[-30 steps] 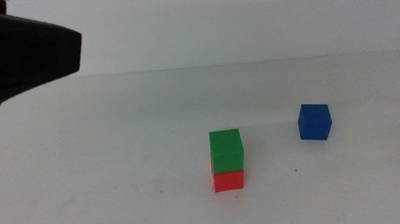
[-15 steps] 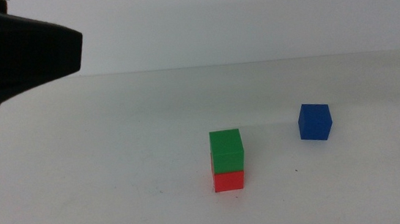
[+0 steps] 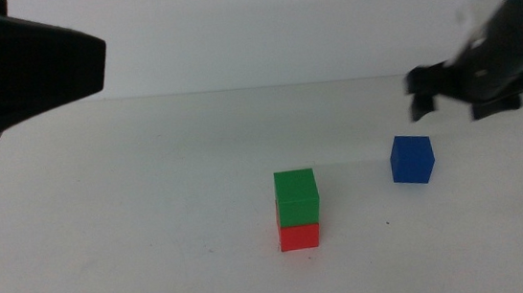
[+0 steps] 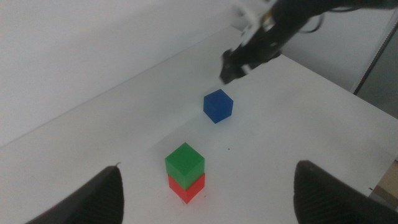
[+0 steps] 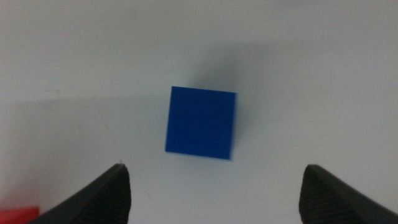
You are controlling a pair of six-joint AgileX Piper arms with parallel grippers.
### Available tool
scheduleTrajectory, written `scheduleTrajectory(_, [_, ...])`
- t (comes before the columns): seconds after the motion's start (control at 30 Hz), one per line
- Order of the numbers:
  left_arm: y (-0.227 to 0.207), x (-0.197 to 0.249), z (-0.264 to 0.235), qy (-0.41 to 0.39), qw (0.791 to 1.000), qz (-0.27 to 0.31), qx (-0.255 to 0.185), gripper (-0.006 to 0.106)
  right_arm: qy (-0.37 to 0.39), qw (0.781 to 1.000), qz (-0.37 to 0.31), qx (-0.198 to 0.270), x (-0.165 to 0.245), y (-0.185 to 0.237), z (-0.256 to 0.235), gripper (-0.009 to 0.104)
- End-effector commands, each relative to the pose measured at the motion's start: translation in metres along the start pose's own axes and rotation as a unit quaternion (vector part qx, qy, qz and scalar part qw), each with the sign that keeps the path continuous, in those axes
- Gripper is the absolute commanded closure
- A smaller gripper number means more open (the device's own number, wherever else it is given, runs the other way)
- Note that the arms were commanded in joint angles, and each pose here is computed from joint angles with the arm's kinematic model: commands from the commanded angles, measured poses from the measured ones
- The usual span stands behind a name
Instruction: Stack red cubes first, then green, then blue cubes in a specific spot.
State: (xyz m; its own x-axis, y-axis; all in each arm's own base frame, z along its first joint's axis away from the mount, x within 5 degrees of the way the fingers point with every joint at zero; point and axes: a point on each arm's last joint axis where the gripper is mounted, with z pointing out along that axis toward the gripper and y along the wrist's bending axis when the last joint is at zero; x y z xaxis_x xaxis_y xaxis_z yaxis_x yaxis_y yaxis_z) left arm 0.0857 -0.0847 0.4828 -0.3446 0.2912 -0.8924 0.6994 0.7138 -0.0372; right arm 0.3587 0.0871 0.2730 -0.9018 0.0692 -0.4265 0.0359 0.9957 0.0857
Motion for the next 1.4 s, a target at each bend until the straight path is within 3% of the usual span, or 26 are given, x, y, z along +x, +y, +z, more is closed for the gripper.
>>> scheduleTrajectory(0.0, [0.0,0.0,0.0,-0.007,1.0,-0.006,0.002,0.007,0.026,0.999,0.008,0.017,-0.006,0.008,0.027,0.008])
scheduleTrajectory(0.3, [0.0,0.0,0.0,-0.007,1.0,-0.006,0.002,0.007,0.062,0.998,0.024,0.024,-0.002,0.015,0.103,0.021])
scheduleTrajectory(0.37, [0.0,0.0,0.0,-0.007,1.0,-0.006,0.002,0.007,0.059,0.998,0.023,0.023,-0.002,0.015,0.109,0.033])
scheduleTrajectory(0.5, [0.0,0.0,0.0,-0.007,1.0,-0.006,0.002,0.007,0.055,0.998,0.019,0.027,-0.003,0.016,0.103,0.071])
scheduleTrajectory(0.57, [0.0,0.0,0.0,-0.007,1.0,-0.006,0.002,0.007,0.052,0.998,0.016,0.027,-0.003,0.021,0.084,0.078])
scheduleTrajectory(0.8, [0.0,0.0,0.0,-0.007,1.0,-0.006,0.002,0.007,0.006,1.0,0.003,0.019,0.021,0.083,-0.018,0.078])
scheduleTrajectory(0.93, [0.0,0.0,0.0,-0.007,1.0,-0.005,0.001,0.007,-0.007,0.999,-0.025,0.038,0.042,0.123,-0.056,0.078])
scheduleTrajectory(1.2, [0.0,0.0,0.0,-0.007,1.0,-0.005,0.001,0.007,-0.034,0.999,-0.029,-0.012,0.054,0.177,-0.082,0.078])
scheduleTrajectory(1.37, [0.0,0.0,0.0,-0.007,1.0,-0.005,0.001,0.007,-0.009,0.999,-0.039,0.011,0.061,0.192,-0.061,0.078])
